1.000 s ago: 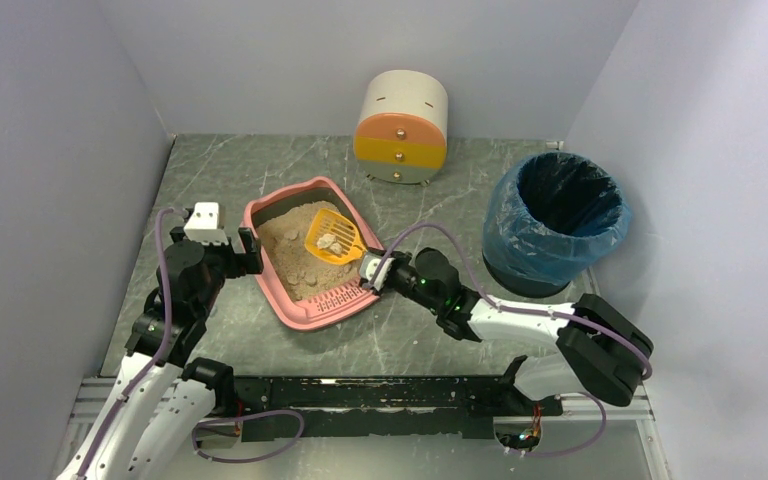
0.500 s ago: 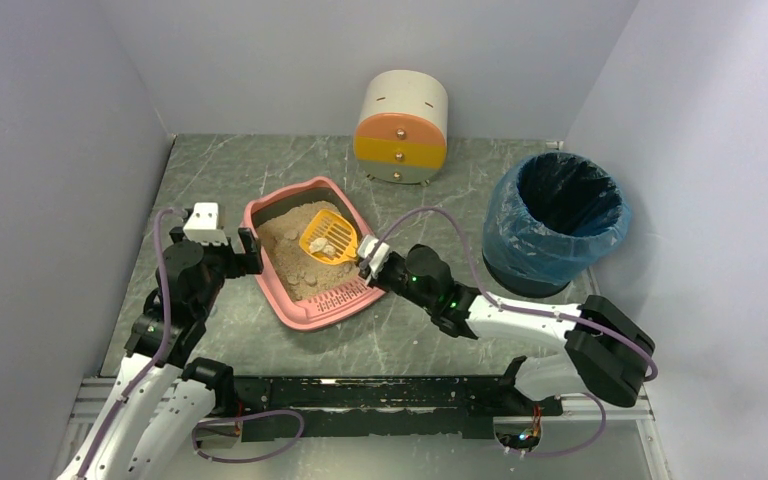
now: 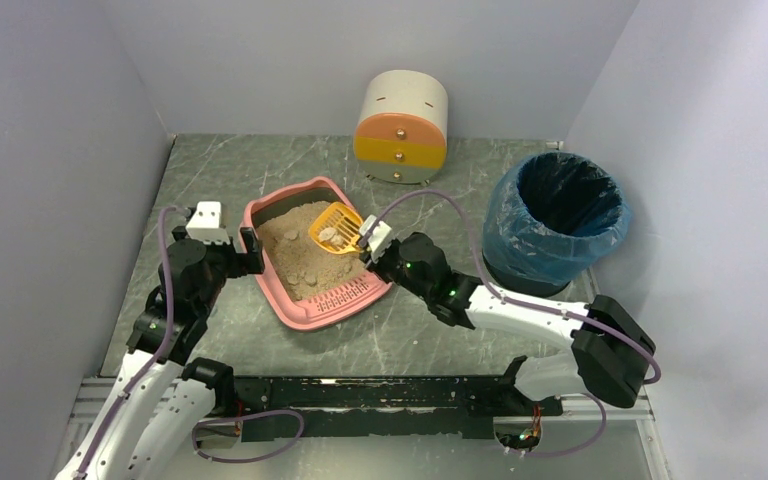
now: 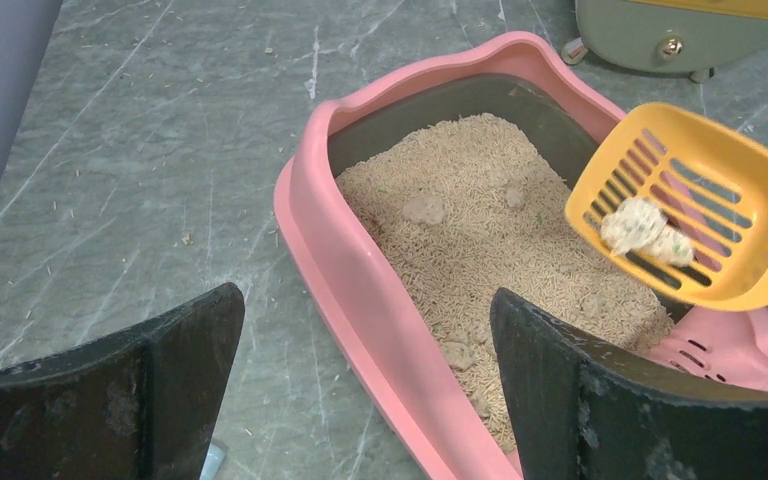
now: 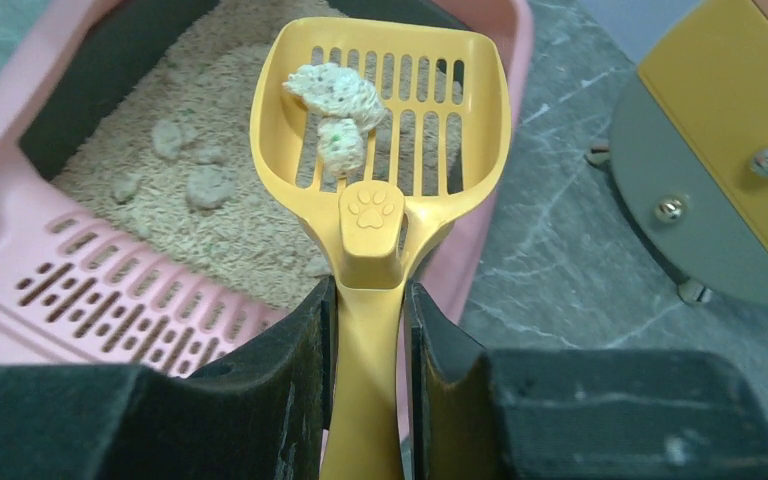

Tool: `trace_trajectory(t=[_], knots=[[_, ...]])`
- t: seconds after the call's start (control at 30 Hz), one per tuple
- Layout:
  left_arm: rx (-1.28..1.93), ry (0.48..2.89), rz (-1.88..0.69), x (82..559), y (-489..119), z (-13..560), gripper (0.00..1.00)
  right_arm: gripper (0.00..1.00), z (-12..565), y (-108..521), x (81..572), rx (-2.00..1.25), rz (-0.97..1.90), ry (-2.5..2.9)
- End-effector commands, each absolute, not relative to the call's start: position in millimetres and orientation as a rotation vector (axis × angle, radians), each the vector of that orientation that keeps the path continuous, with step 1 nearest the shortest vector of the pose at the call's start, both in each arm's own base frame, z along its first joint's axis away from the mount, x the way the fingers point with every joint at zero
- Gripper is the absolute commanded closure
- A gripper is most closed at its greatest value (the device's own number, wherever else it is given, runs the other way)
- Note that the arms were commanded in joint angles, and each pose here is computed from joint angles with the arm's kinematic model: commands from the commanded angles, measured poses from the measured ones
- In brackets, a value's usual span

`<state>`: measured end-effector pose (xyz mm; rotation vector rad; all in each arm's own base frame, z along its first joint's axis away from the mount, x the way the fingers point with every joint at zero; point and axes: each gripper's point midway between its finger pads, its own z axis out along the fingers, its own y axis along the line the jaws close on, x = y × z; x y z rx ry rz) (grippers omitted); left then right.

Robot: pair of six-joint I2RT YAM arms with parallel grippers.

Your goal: Clean the litter box

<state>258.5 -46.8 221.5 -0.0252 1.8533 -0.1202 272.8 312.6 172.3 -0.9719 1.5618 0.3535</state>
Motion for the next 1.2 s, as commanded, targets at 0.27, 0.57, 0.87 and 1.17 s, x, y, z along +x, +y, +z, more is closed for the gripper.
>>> trace_trajectory(t=[0.27, 0.57, 0.87, 1.17], knots=[[-0.027, 1.821, -0.126, 259, -47, 231, 0.03, 1.00, 203, 313, 284, -0.880, 0.409, 1.582], [-0.006, 1.835, -0.142, 260, -51, 226, 0.03, 1.00, 212, 315, 272, -0.846, 0.432, 1.589], [-0.009, 1.825, -0.146, 262, -52, 228, 0.03, 1.00, 214, 312, 280, -0.800, 0.430, 1.647], [-0.006, 1.830, -0.143, 262, -52, 226, 0.03, 1.00, 204, 335, 268, -0.853, 0.452, 1.646]])
